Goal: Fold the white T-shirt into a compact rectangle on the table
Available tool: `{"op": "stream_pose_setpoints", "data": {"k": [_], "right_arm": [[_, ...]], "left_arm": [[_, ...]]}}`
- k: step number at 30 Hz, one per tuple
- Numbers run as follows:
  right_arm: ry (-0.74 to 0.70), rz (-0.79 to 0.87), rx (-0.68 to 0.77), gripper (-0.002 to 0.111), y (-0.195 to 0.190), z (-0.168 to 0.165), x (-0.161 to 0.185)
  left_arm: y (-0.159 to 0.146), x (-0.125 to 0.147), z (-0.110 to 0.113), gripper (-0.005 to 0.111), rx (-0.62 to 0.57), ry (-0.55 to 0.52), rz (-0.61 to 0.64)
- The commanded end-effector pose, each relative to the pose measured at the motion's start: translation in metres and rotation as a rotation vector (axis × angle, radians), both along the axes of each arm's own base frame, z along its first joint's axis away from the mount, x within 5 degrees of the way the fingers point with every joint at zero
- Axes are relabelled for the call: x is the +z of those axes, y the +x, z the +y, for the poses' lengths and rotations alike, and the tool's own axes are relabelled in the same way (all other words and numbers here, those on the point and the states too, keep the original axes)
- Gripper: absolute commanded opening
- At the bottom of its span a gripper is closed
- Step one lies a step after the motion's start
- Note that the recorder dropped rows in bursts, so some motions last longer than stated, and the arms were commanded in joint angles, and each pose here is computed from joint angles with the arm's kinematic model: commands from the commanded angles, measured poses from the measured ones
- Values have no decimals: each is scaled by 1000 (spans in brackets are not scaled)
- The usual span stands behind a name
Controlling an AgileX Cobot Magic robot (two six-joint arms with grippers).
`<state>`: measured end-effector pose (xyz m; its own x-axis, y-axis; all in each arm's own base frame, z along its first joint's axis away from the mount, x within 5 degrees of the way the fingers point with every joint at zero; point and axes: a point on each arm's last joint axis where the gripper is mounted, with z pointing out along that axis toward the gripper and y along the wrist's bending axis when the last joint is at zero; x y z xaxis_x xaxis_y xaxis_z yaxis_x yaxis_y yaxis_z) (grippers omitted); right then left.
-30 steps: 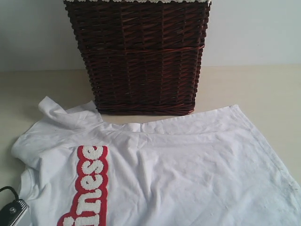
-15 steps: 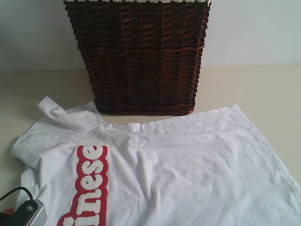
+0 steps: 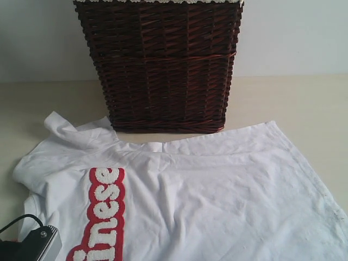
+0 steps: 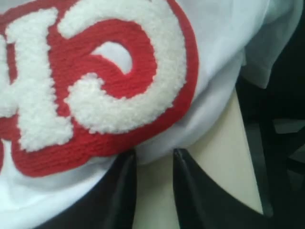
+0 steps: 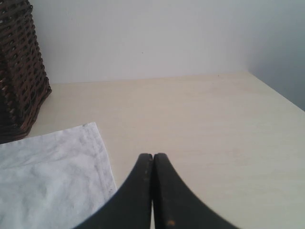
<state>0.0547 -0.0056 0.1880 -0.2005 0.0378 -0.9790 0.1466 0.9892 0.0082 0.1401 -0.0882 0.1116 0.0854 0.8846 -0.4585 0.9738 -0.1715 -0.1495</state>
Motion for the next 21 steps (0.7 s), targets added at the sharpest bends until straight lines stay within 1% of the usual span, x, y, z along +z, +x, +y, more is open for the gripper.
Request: {"op": "stream_pose_setpoints", "data": {"k": [1,2,3,10,13,16,21], "right_arm": [[-6,-10,-2,0,0,0,0],[-6,-10,-2,0,0,0,0],[-6,-10,-2,0,0,0,0],[-6,-10,-2,0,0,0,0],[-6,-10,-2,0,0,0,0],[-6,-10,-2,0,0,0,0],[-6,-10,-2,0,0,0,0]], "left_arm": [[-2,-4,0,9,25,9,3],[-3,-4,0,1,25,9,5],[-4,-5,1,0,23,12,10],[-7,-7,2,0,22,21,15],[-6,-4,3,0,25,23,-22],[-5,5,3,0,20,8,-79],[-10,21,5,0,-46,-9,-163]]}}
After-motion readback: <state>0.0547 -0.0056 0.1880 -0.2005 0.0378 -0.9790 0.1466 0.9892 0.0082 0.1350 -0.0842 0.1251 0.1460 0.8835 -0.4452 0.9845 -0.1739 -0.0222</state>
